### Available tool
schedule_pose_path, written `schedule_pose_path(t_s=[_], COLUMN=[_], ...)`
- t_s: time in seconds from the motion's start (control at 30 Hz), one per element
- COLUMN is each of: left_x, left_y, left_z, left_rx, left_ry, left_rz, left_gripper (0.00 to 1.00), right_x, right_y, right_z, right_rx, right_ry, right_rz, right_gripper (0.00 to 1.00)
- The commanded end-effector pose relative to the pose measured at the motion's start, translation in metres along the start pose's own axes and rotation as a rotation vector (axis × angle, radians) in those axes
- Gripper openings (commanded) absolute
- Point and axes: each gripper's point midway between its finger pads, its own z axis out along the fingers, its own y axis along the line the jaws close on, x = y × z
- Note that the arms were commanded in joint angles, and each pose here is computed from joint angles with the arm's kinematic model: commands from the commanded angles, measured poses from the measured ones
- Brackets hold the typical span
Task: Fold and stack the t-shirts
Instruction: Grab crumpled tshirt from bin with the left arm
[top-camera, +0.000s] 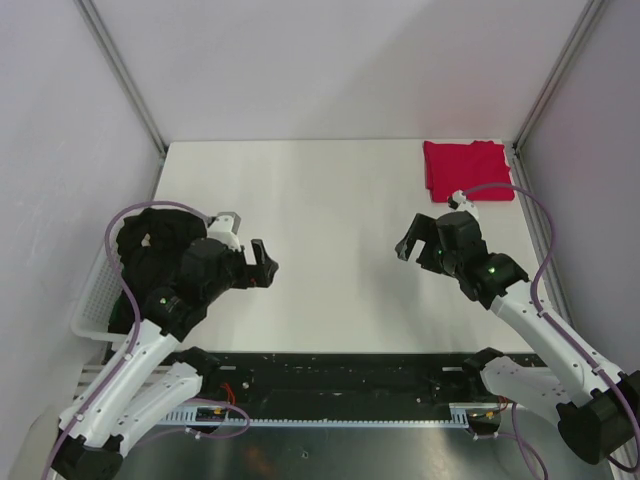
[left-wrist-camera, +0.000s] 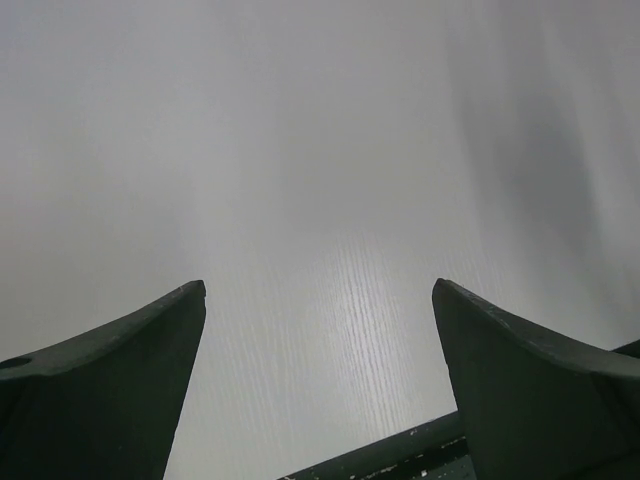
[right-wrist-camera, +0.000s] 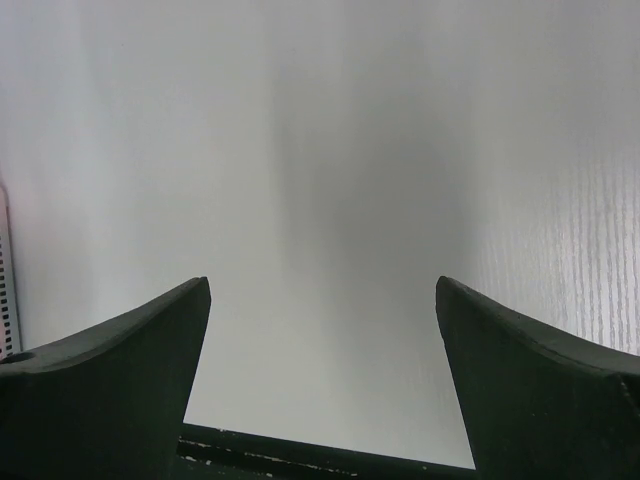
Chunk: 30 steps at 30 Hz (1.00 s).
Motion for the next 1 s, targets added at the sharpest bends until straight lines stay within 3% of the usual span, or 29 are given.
schedule_pose_path(t_s=[0.0,0.33,0.53,0.67,0.87,0.97], left_x=[-0.017,-0.070,-0.060,-0.041,-0.023,-0.019], left_y=[0.023,0.134,0.209,0.245,0.271,0.275], left_z=[-0.006,-0.021,-0.022,-0.013,0.001,0.007], left_rx=[-0.134,-0.651,-0.920,-1.007,-1.052,-1.041], left_ry=[-0.088,-0.174,-0.152,-0.089,-0.025,-0.015], left_rz=[-0.043,-0.309,-0.513,-0.647,-0.718,-0.734], left_gripper=[0.99,0.99,0.99,0.99,0.99,0.93], right_x=[-0.001,0.006,0.009,0.013,0.018,0.019], right_y=[0.002,0.009,0.016,0.018,0.016,0.018], right_z=[-0.002,0.000,-0.004,-0.006,-0.008,-0.009], right_rx=[-0.008,-0.048,-0.095,-0.114,-0.118,-0.133], right_ry=[-0.004,0.036,0.057,0.079,0.101,0.108], right_rz=[0.004,-0.019,-0.032,-0.048,-0.072,-0.081], right_gripper=[0.99,0.99,0.99,0.99,0.99,0.99])
